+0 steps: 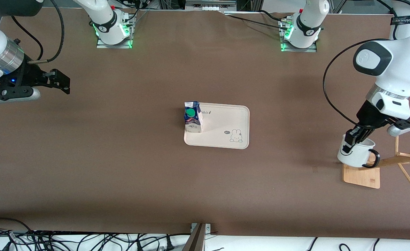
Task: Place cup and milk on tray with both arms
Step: 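Grasp the white mug rim with the left gripper and lift it off, then carry the mug with the left gripper over the tray beside the carton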
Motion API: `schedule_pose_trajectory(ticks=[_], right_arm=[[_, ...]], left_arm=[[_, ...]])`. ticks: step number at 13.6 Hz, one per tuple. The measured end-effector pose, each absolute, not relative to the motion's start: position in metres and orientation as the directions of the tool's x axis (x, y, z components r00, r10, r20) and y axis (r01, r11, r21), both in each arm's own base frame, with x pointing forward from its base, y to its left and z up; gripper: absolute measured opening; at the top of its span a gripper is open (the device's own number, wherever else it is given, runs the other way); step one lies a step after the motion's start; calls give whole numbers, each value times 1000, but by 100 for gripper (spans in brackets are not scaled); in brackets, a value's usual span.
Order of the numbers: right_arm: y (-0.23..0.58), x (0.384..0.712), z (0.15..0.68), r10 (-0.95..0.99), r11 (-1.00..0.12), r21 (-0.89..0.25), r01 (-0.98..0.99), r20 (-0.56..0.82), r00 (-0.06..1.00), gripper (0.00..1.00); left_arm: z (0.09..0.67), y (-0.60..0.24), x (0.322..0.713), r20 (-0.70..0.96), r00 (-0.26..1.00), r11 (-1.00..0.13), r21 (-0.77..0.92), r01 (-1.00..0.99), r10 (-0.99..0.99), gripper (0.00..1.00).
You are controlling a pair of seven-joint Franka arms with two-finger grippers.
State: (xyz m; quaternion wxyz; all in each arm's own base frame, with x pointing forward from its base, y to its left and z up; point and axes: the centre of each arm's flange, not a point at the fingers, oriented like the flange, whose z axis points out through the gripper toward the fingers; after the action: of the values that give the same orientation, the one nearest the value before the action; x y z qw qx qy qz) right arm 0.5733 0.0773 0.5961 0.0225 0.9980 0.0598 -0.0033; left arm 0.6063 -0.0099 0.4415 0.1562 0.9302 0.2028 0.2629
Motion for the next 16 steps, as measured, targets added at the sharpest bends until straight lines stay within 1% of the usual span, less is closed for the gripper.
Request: schedule_pose_trajectory(ticks=[4,8,11,13,16], right_arm=[[71,574,595,107,-993,45,107,-14,994,100],[64,574,594,94,-994,46,95,-23,995,100],[64,574,594,94,-994,46,95,-24,995,100],[64,573,594,94,-994,46,95,-25,995,100],[64,573,594,94,-994,46,95,-25,995,100]], left_arm=[[473,-39,610,328,901,-937,295,187,283,6],[519,-57,599,76,984,-957,255,140,164,6],[552,-62,584,-85,992,-964,239,113,96,6],[555,-76,572,-193,980,-970,228,82,37,6],[544,-109,551,-335,941,-977,210,20,-53,6]])
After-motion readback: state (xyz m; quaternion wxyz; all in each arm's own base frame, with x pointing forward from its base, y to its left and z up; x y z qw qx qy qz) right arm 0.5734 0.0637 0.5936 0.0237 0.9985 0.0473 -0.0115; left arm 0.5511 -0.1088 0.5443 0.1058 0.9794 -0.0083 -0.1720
